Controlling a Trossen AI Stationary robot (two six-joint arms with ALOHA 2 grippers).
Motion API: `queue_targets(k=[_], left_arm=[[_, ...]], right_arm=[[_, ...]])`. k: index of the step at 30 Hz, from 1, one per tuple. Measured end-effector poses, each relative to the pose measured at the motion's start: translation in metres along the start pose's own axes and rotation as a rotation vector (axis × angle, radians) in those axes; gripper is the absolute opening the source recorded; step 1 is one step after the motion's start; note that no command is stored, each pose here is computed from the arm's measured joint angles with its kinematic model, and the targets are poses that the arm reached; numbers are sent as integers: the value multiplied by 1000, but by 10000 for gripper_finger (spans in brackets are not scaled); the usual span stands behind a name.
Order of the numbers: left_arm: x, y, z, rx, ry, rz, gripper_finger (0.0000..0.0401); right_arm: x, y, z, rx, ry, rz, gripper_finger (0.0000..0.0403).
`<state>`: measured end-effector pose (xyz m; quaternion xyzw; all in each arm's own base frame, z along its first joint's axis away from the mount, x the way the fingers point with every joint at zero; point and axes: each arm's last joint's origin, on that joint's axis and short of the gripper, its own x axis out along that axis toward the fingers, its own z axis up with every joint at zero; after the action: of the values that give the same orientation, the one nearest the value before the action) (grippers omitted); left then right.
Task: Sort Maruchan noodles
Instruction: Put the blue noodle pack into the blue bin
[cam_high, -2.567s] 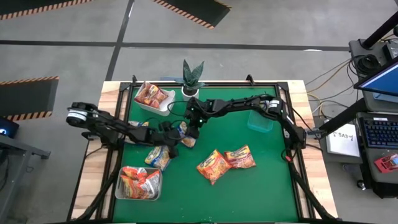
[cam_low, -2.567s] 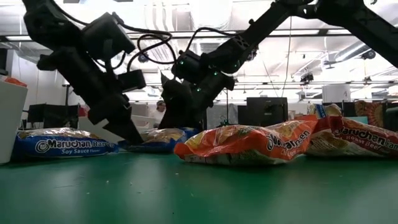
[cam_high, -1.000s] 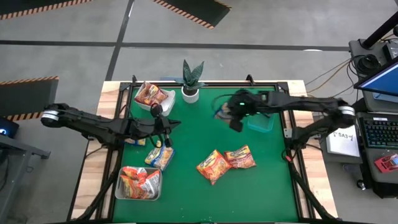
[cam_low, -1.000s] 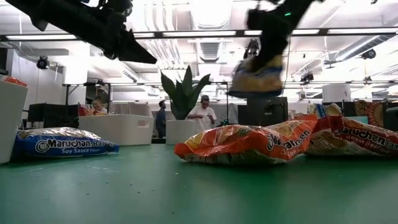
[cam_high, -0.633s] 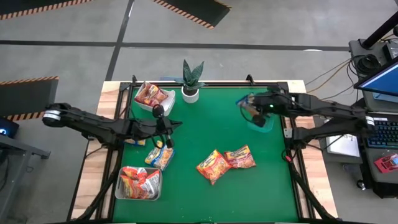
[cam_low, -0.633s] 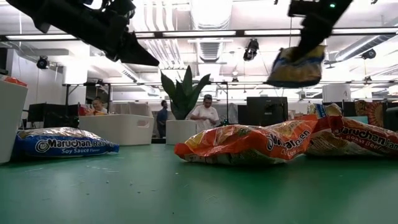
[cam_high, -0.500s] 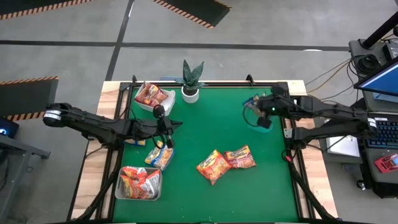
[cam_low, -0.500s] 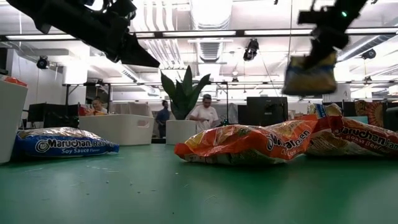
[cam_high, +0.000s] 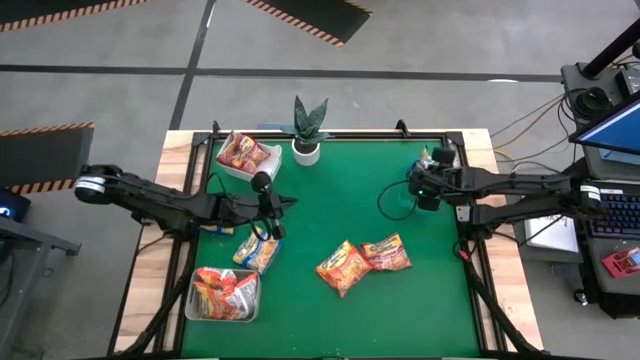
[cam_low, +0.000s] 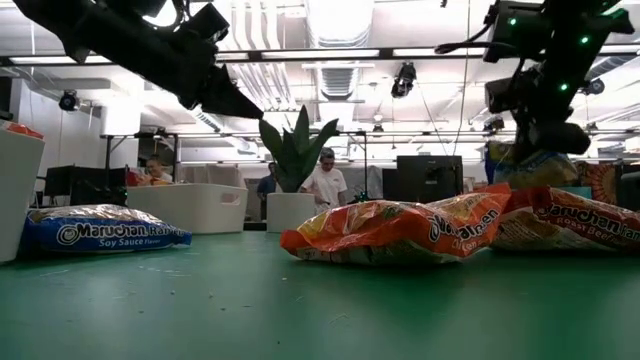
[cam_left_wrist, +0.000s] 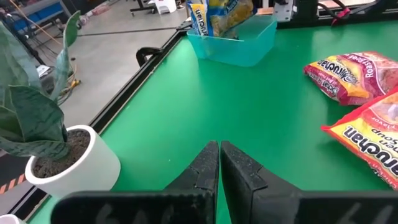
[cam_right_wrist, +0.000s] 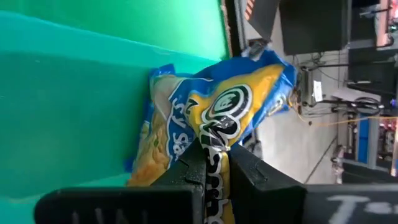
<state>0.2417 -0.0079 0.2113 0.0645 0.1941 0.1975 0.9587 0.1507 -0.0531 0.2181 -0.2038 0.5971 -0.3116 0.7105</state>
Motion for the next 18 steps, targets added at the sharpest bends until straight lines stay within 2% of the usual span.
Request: queue_targets(k=[7,14,18], left_arm=[[5,-3,-4,4,14,0,0],[9,-5,-5,0,7,0,0],[10,-5,-5,1,8,0,0]], right_arm=[[5,2,13,-11,-18,7,22],[1,-3,21,53,-67,-1,22],[2,0,21,78,-71,34,22]])
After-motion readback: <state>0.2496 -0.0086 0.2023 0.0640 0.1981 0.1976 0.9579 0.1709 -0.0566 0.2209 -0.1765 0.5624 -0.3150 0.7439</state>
